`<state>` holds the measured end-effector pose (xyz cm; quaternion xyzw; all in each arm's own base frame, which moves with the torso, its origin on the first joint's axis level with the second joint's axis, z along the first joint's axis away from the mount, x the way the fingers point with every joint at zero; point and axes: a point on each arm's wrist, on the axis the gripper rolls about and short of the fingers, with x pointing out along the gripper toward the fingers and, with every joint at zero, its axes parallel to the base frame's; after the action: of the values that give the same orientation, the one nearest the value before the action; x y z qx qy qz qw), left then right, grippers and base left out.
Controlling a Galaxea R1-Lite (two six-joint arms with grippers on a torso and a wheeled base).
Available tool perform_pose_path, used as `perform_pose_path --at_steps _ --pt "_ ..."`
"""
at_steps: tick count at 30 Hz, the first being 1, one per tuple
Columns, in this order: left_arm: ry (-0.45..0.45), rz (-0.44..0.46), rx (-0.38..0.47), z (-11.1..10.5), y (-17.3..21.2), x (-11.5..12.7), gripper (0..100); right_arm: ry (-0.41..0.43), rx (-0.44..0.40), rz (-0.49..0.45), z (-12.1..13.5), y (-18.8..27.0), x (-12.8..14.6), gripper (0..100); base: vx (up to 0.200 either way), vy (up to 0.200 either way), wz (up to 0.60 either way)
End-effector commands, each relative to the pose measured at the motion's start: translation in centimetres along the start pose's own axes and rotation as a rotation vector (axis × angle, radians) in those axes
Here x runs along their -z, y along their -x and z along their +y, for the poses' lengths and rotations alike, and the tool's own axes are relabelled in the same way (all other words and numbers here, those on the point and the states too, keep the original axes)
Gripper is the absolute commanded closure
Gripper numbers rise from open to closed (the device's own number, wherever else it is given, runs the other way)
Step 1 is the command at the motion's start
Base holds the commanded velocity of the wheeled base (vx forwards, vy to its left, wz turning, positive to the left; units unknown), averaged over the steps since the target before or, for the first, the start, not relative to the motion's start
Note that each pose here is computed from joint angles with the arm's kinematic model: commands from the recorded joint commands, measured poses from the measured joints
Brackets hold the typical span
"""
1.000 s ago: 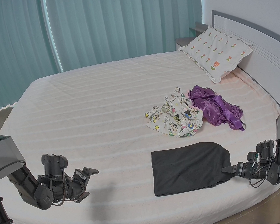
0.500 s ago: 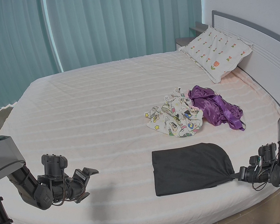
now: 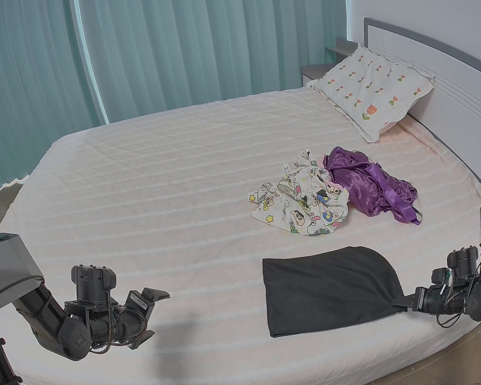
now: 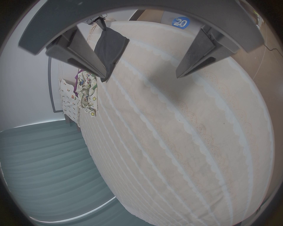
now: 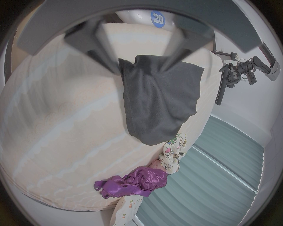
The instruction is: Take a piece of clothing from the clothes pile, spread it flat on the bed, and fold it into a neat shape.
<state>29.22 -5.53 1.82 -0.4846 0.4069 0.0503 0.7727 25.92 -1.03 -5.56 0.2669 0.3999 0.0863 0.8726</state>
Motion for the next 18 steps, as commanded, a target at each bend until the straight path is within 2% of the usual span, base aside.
perform_pose_path --at_steps 1,5,9,14,15,17,18 --pt "0.002 0.000 -0.001 0.0 0.0 0.0 0 0.001 -0.001 -0.027 -0.1 0.1 -0.6 0 0.000 0.000 0.00" --pt "0.002 0.001 0.000 0.1 0.1 0.0 0 0.007 -0.004 -0.090 0.0 1.0 -1.7 0 0.000 0.000 0.00" --pt "-0.004 -0.015 0.025 -0.5 1.0 -0.1 0 0.027 -0.033 -0.214 1.1 3.3 -4.1 0 0.000 0.000 0.00" --pt "-0.047 -0.087 0.199 -3.4 6.8 0.0 0 0.038 -0.065 -0.328 2.9 6.5 -5.4 0 0.000 0.000 0.00" --pt "-0.047 -0.087 0.199 -3.4 6.8 0.0 0 0.038 -0.065 -0.328 2.9 6.5 -5.4 0 0.000 0.000 0.00" --pt "-0.105 -0.145 0.288 -4.6 9.9 0.1 0 0.026 -0.067 -0.450 3.7 9.4 -6.4 0 0.000 0.000 0.00" --pt "-0.144 -0.165 0.311 -4.8 10.9 0.2 0 0.022 -0.069 -0.479 4.0 10.4 -6.4 0 0.000 0.000 0.00"
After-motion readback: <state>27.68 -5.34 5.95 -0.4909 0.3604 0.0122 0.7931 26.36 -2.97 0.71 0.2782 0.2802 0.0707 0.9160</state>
